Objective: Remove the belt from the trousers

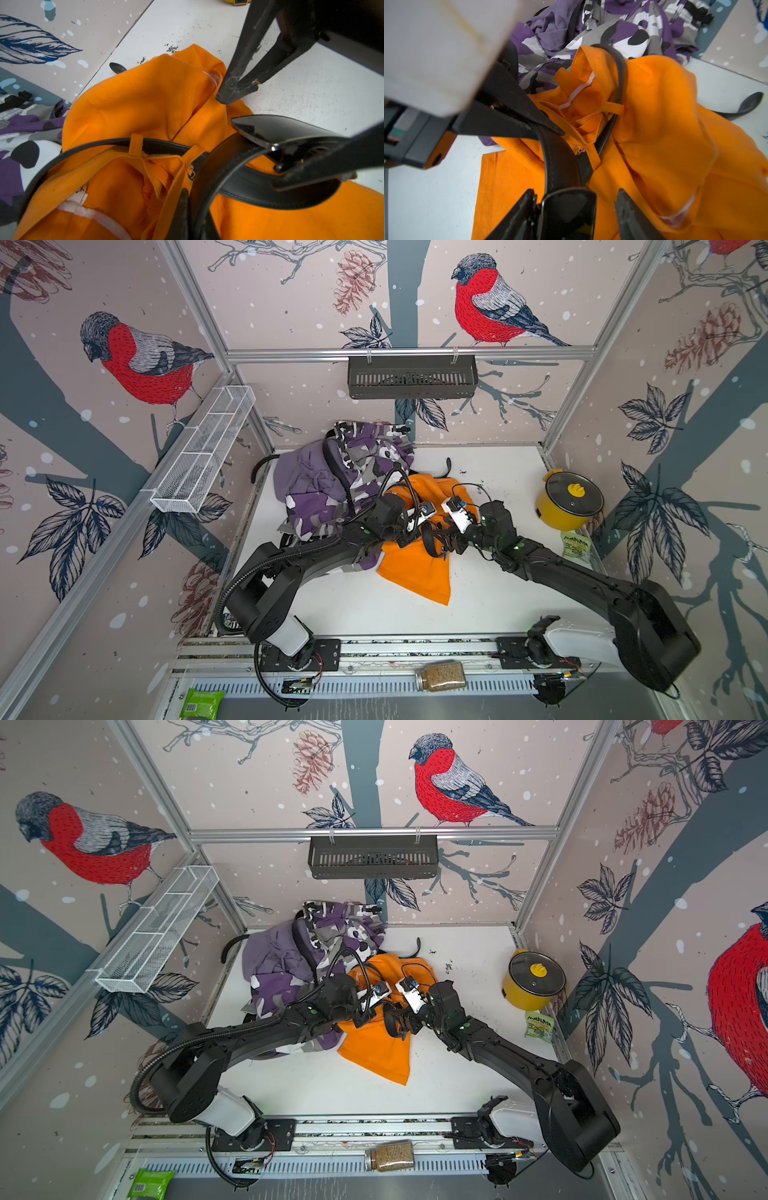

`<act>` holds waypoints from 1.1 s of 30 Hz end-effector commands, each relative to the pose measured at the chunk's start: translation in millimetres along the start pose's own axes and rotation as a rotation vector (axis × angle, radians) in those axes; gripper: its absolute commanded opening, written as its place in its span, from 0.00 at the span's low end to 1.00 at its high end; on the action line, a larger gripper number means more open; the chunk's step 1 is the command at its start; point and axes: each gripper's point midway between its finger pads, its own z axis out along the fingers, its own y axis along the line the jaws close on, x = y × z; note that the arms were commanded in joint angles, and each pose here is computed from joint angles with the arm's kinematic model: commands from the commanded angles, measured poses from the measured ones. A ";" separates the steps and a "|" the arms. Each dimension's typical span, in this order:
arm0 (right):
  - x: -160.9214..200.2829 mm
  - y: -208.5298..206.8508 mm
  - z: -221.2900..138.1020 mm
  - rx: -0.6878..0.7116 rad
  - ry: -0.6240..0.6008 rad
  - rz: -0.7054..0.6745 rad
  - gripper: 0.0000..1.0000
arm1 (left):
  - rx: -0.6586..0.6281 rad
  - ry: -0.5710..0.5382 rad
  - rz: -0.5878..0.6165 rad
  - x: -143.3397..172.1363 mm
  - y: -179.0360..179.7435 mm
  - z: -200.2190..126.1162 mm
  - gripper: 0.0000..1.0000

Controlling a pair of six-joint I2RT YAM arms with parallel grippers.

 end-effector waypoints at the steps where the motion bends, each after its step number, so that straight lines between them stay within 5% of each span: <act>1: 5.9 20.1 5.1 -0.123 0.012 -0.020 0.74 | -0.002 -0.009 -0.033 0.8 -0.8 -0.9 0.00; 10: 0.1 14.9 21.1 -0.150 0.007 0.023 0.77 | -0.021 -0.037 -0.012 -4.9 2.9 -1.4 0.00; 24: -4.5 8.0 20.1 -0.173 -0.016 0.083 0.53 | -0.027 -0.044 -0.013 -5.2 3.2 -3.4 0.00; 29: -1.8 9.0 20.4 -0.180 -0.005 0.088 0.21 | -0.041 -0.031 -0.016 -0.1 4.2 -3.7 0.00; 33: 0.8 7.4 15.5 -0.170 -0.002 0.091 0.08 | -0.064 -0.011 -0.019 5.6 8.0 -4.6 0.00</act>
